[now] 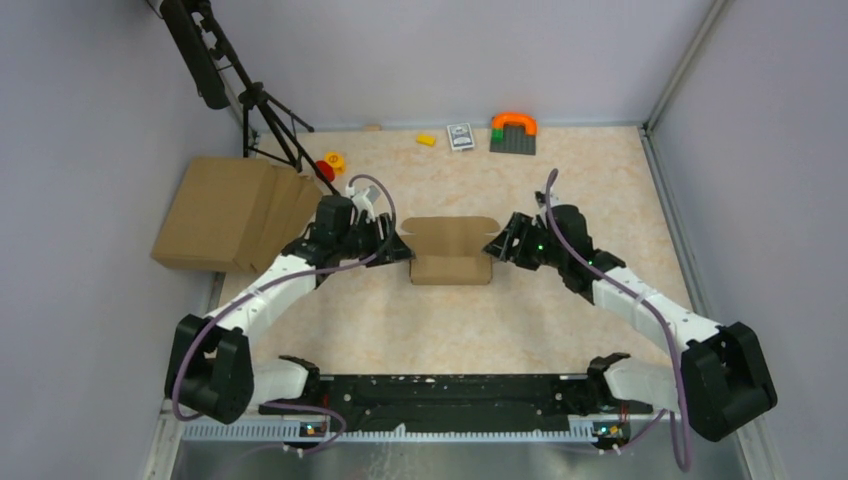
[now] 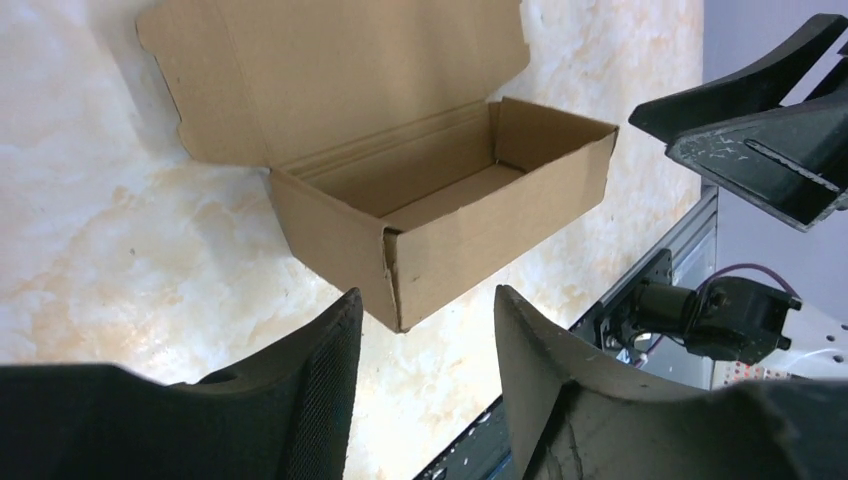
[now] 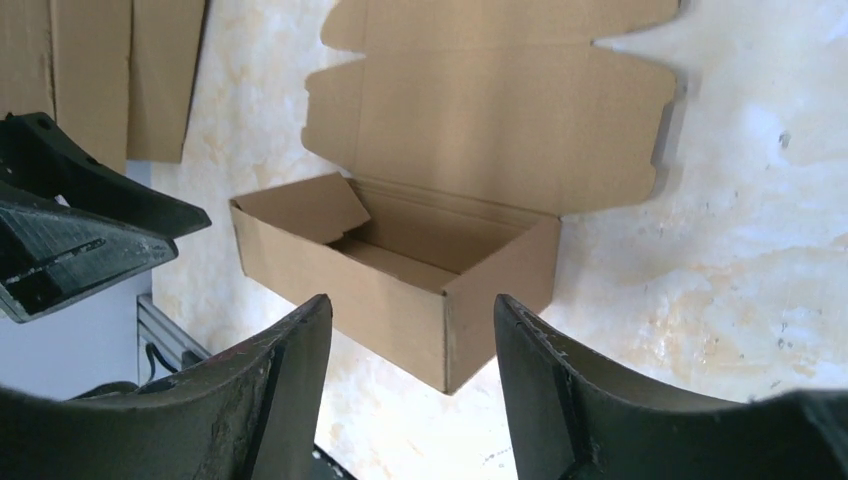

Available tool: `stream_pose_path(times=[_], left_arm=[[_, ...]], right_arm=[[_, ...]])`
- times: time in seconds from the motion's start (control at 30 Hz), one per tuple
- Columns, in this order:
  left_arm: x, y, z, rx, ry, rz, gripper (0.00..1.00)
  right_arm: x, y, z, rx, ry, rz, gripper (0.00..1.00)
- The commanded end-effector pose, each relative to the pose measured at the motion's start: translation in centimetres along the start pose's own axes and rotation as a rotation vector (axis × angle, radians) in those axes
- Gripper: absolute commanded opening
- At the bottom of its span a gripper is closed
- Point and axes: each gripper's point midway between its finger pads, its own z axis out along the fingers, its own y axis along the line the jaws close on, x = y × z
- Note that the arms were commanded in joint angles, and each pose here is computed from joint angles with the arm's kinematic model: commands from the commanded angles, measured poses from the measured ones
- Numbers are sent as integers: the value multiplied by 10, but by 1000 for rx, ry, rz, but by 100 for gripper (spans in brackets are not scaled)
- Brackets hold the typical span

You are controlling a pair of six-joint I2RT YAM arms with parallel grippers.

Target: Fold the paper box

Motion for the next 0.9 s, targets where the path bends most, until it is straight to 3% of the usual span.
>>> stream_pose_path(times=[0.0, 0.13, 0.27, 0.5, 0.87], left_arm=[[-27, -12, -5, -3, -61, 32, 56], [-37, -11, 4, -20, -48, 21, 55], [-36, 2, 14, -94, 15, -26, 48], [-17, 4, 18, -99, 70, -13, 41], [24, -2, -1, -80, 104, 40, 40]], right_arm=[[-36, 16, -11, 16, -82, -26, 60], [-36, 4, -1, 96, -34, -15, 57], [-32, -6, 3, 156, 1, -12, 54], [-9, -17, 9, 164, 92, -9, 49], [17, -13, -9, 155, 124, -47, 45]])
